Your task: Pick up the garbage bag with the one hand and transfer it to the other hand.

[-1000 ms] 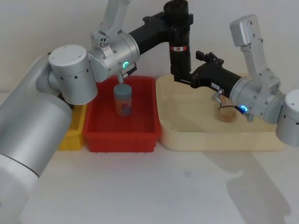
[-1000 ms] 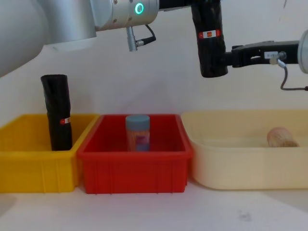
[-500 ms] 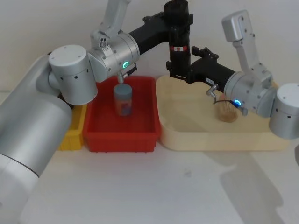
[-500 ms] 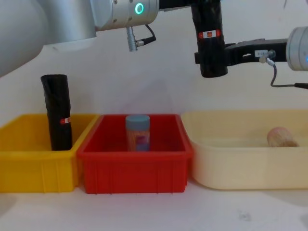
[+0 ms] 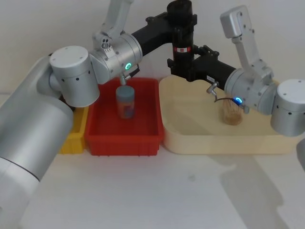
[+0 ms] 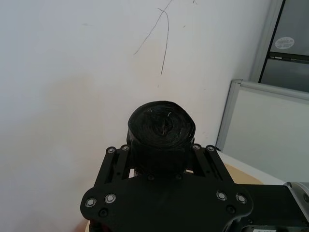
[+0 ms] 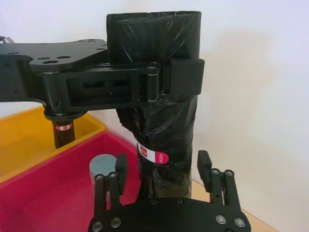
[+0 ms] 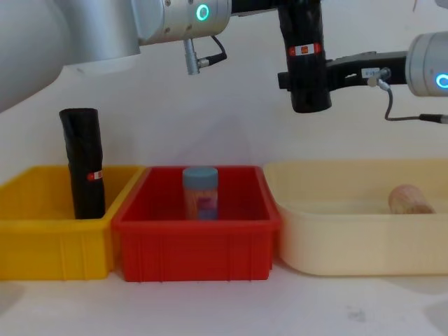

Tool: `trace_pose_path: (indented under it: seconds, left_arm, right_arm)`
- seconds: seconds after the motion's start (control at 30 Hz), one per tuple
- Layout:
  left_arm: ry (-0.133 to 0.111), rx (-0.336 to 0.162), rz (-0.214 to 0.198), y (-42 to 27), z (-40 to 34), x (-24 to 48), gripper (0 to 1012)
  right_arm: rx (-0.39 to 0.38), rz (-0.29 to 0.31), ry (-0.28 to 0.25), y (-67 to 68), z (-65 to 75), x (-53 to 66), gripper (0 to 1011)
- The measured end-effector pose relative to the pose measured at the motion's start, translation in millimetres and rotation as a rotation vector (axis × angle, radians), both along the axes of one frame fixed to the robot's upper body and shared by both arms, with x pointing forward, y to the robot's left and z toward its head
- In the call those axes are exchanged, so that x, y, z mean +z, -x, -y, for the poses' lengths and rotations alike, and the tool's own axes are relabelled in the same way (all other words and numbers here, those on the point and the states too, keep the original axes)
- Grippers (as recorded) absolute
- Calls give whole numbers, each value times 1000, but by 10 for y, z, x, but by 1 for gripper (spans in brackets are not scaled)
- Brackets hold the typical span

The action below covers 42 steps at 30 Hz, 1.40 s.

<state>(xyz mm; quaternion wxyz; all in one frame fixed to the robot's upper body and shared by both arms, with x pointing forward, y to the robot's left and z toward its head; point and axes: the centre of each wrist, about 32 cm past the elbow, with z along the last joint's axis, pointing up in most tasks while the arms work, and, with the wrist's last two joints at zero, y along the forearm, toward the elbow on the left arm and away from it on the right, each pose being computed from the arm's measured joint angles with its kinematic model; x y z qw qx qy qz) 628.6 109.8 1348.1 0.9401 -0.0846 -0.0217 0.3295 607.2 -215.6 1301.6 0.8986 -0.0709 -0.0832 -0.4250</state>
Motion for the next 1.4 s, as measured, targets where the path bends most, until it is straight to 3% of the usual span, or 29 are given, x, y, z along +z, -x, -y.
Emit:
trace_pose_path:
  seconds: [0.1,0.2,0.5,0.93,1.4]
  left_arm:
    - [0,0,0,0,0,0,498]
    - [0,0,0,0,0,0,498]
    - [0,0,0,0,0,0,498]
    - [0,0,0,0,0,0,503]
    - [0,0,0,0,0,0,897]
  right_arm:
    - [0,0,2,-6,-2,4,849]
    - [0,0,4,-14,-9,10,723]
    - [1,1,6,-24,-17,18,476]
    - [1,1,9,-31,-23,26,464]
    - [-9,4,9,-34,-2,32,464]
